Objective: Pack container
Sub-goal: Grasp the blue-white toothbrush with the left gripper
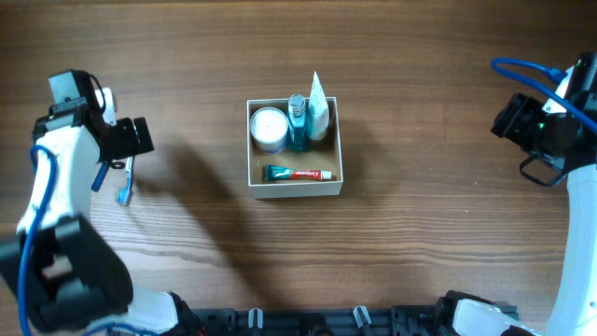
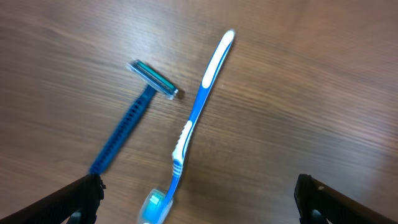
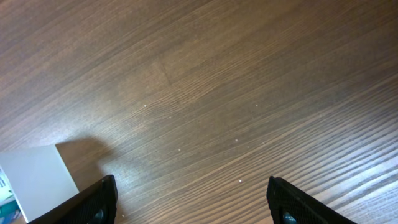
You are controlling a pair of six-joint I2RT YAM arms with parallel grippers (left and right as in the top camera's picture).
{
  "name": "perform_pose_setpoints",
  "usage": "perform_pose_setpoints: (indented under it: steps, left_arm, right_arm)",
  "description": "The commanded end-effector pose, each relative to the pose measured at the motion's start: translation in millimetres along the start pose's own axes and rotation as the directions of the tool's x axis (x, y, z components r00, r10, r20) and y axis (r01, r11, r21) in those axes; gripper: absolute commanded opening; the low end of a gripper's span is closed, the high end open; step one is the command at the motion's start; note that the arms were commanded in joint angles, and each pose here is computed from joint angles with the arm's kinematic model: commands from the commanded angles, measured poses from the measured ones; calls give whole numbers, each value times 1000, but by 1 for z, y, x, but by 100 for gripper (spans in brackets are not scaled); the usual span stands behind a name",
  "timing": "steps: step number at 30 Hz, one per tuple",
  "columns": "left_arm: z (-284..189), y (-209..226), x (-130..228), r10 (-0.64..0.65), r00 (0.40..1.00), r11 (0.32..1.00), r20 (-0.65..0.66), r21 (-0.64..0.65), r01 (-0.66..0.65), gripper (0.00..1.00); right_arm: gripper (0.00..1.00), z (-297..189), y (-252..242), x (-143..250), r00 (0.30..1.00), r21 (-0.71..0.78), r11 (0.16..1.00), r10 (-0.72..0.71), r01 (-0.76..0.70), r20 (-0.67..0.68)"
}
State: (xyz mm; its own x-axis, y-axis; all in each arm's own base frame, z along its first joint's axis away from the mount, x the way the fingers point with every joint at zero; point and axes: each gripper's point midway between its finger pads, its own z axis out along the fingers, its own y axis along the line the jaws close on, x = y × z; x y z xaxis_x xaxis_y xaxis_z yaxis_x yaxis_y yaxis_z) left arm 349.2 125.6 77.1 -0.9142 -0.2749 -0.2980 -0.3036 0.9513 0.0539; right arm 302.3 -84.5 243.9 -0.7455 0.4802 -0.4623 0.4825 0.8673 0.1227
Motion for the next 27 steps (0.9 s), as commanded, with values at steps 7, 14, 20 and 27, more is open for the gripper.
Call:
perform_pose_setpoints:
  steps: [7,14,20,27]
  left_arm:
    - [68,-16,15,-34,991,994,-127,102,47,100]
    - [72,-16,8,-35,995,994,-97,102,45,100]
    - [82,-17,18,-34,990,994,-138,102,48,100]
    - [86,-17,25,-32,985,994,-167,101,50,91]
  right_arm:
    - [78,4,0,1,1000,-1,1000,-2,2,-12]
    - [78,4,0,1,1000,0,1000,-2,2,-12]
    - [78,4,0,1,1000,0,1000,-3,3,-12]
    - [78,4,0,1,1000,0,1000,-2,2,-12]
